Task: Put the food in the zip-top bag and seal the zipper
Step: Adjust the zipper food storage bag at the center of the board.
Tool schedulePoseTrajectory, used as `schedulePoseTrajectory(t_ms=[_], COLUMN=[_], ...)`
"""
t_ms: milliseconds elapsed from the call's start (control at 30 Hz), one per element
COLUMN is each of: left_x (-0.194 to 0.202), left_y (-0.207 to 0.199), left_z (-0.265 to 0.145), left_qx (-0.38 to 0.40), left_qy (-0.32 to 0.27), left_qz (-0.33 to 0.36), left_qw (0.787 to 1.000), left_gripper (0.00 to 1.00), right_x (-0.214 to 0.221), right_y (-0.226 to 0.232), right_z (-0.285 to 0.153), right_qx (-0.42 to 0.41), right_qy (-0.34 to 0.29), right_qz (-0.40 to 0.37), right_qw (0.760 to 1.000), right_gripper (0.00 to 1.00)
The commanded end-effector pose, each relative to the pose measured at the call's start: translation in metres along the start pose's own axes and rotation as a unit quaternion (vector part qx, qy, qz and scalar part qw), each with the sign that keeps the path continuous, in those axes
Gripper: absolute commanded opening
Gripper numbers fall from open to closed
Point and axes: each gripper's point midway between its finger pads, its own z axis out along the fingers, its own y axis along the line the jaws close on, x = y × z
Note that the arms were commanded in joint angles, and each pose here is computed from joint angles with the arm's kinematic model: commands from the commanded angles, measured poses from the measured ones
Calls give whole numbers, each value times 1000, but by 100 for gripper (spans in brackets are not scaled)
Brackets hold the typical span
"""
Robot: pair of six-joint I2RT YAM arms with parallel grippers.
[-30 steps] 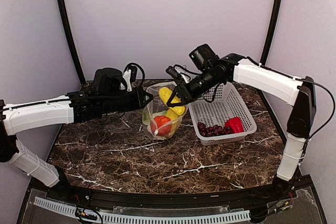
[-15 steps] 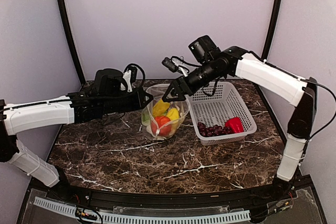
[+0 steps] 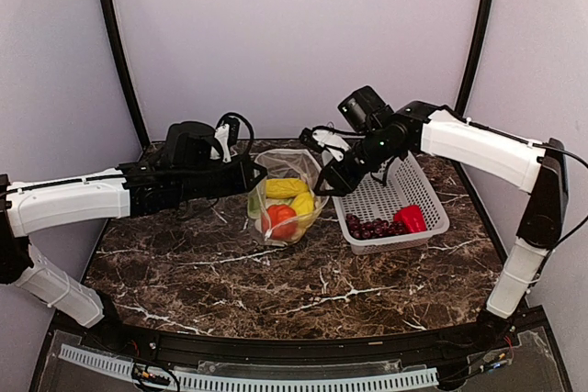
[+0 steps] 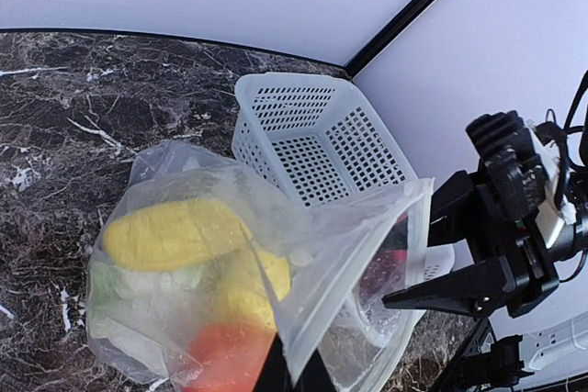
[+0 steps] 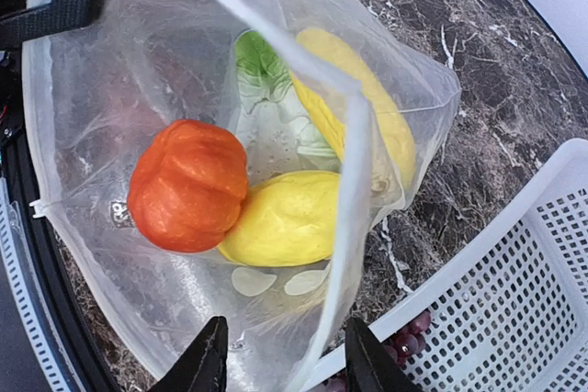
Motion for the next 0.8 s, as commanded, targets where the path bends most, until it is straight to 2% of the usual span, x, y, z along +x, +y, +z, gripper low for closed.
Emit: schedulePoseTrajectory(t_ms=[0,100,133,300,433,467,533,633,667,767], left_x=[1,1,1,-8,-12,-11,-8,-6,-6,-9], left_y=[1,0,0,-8,-11,-9,-6,-6,-6,-6], left_z=[-8,-8,-8,-16,-19,-18,-16,-14,-14,-15], left_qx=[3,3,4,11,15,9,0,-3,-4,-6], left_qy=[1,3,3,-2,-6,-3,5,13,14,11], left_qz=[8,9,11,25,30,31,33,34,34,39], left_qw=[1000,1000,1000,1000,999,999,999,999,999,999], left_gripper=[1,1,1,1,1,1,1,1,1,1], right_x=[-2,-11,-17,-61,-53,-49,-45,-52,-55,-56], right_y=[-10,-6,-4,13,7,6,4,2,-1,-10], right_z=[5,2,-3,-42,-28,-23,-20,-40,-51,-81], right_qx=[19,8,1,-43,-41,-45,-57,-71,-71,-71], right_qy=[-4,-12,-20,-86,-69,-60,-52,-71,-81,-106], right_qz=[0,0,1,-7,-4,-1,2,-2,-4,-6], right_qw=[1000,1000,1000,995,997,997,997,995,994,992], right_gripper=[33,6,0,0,0,1,11,41,49,60])
